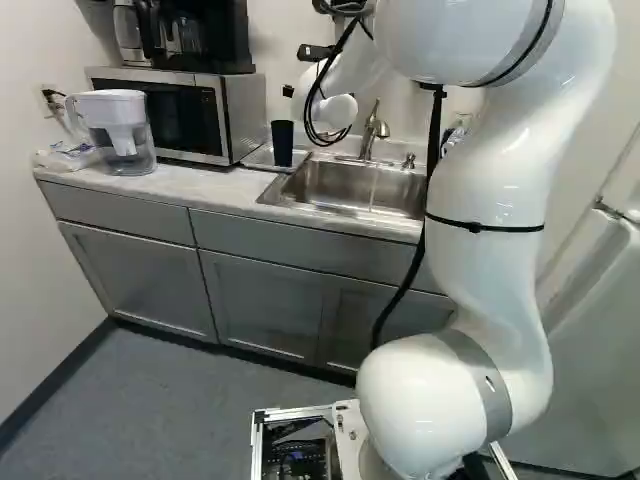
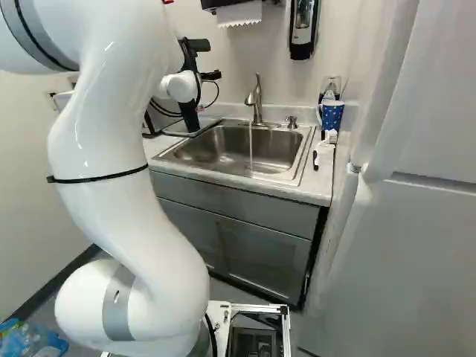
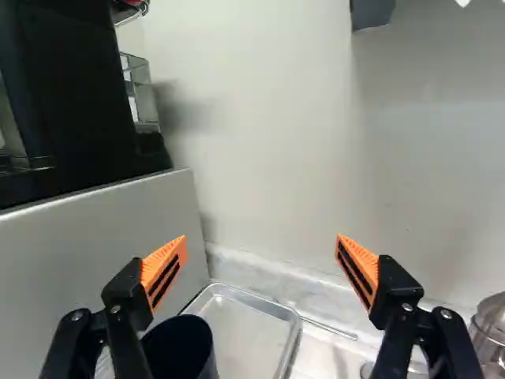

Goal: Rinse the cup and place it in the tray

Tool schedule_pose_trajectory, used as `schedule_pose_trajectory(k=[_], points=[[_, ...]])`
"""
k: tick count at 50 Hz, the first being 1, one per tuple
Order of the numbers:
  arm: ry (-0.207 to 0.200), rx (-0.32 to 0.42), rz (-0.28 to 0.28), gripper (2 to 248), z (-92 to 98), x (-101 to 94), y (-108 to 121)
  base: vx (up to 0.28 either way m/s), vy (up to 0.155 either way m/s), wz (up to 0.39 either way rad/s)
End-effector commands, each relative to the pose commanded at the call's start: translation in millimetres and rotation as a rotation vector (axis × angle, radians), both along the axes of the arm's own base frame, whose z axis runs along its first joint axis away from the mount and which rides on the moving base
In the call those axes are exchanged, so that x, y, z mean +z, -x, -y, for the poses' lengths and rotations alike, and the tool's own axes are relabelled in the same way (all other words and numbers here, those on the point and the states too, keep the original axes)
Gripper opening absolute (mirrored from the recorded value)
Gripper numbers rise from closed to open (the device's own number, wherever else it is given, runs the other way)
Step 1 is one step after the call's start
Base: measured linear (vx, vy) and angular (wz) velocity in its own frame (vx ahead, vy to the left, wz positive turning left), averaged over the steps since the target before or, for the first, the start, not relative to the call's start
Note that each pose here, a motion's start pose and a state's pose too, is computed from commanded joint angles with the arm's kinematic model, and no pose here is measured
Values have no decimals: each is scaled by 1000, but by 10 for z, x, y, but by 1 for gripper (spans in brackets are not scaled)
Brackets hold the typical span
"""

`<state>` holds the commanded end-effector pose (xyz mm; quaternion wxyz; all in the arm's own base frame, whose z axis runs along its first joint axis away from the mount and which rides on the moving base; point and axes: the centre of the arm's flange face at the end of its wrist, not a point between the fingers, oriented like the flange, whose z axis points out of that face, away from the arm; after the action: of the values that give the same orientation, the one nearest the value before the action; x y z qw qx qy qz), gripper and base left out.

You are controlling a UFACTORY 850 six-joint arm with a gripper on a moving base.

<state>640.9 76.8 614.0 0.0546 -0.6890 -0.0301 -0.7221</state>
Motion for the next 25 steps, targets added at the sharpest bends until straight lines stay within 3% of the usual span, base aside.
schedule_pose_trajectory(k=[25], points=[[2,-62,-26,247,399,216,8,0,0,0]])
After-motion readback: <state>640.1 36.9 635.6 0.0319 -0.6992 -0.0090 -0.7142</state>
